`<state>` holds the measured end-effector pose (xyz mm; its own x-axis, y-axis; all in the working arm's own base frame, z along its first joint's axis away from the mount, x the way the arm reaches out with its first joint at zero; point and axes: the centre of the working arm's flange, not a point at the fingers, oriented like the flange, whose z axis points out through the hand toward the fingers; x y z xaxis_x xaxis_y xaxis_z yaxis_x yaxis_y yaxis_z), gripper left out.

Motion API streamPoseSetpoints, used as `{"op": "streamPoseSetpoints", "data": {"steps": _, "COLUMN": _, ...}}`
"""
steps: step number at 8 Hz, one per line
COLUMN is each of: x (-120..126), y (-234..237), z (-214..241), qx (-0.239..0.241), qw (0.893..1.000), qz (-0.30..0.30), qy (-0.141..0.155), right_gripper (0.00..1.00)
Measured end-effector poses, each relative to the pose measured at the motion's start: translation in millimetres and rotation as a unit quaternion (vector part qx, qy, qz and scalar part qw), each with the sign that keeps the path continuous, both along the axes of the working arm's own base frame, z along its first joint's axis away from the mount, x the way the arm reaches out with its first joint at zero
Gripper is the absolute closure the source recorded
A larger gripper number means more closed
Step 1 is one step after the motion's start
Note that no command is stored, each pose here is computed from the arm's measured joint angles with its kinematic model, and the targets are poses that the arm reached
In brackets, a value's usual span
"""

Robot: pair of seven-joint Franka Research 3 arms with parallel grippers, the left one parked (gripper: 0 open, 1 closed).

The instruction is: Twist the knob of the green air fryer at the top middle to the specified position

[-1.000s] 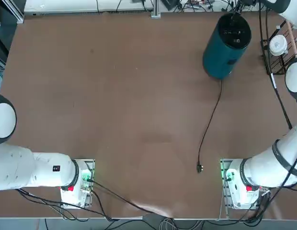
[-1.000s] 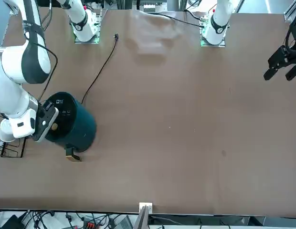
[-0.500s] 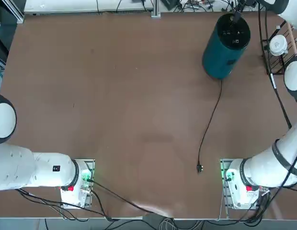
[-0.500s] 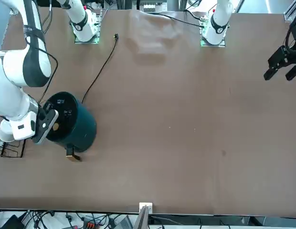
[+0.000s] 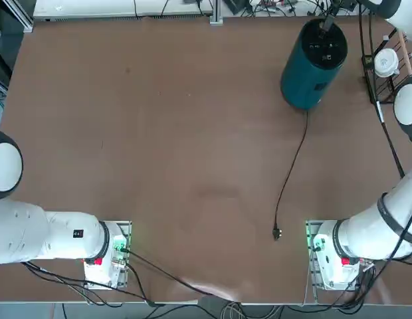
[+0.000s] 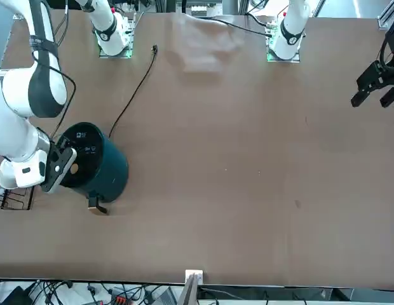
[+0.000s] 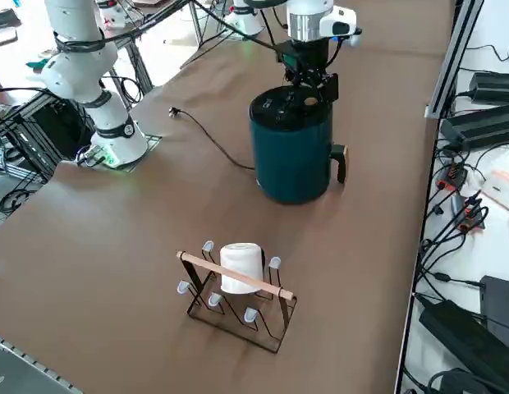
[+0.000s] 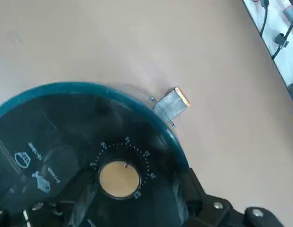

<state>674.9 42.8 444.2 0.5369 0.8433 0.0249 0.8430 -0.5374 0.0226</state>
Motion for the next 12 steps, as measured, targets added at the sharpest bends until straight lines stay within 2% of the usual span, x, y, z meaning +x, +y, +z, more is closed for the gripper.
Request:
{"op": "streamPoseSetpoints", "data": {"steps": 3, "x": -3.3, "y": 0.6, "z": 25.8, "qx": 0.006, "qw": 0.997, "qz": -0.079, "qy": -0.011, "right_gripper": 0.00}}
{"op": "streamPoseSetpoints", "data": {"steps": 4, "x": -10.9, "y": 0.5, "z": 46.1, "qx": 0.009, "qw": 0.991, "qz": -0.130, "qy": -0.011, "right_gripper": 0.00}}
{"op": "streamPoseSetpoints", "data": {"steps": 5, "x": -20.2, "y": -0.4, "z": 67.5, "qx": 0.013, "qw": 0.982, "qz": -0.190, "qy": -0.011, "right_gripper": 0.00}}
{"op": "streamPoseSetpoints", "data": {"steps": 7, "x": -40.3, "y": -4.0, "z": 101.9, "qx": 0.016, "qw": 0.953, "qz": -0.303, "qy": -0.003, "right_gripper": 0.00}}
{"op": "streamPoseSetpoints", "data": {"steps": 8, "x": -48.9, "y": -6.0, "z": 113.4, "qx": 0.016, "qw": 0.933, "qz": -0.360, "qy": 0.004, "right_gripper": 0.00}}
{"op": "streamPoseSetpoints", "data": {"steps": 10, "x": -65.8, "y": -13.4, "z": 134.8, "qx": 0.014, "qw": 0.880, "qz": -0.474, "qy": 0.015, "right_gripper": 0.00}}
{"op": "streamPoseSetpoints", "data": {"steps": 11, "x": -71.4, "y": -18.5, "z": 144.7, "qx": 0.017, "qw": 0.858, "qz": -0.514, "qy": 0.012, "right_gripper": 0.00}}
{"op": "streamPoseSetpoints", "data": {"steps": 12, "x": -74.8, "y": -25.7, "z": 151.7, "qx": 0.020, "qw": 0.841, "qz": -0.541, "qy": 0.009, "right_gripper": 0.00}}
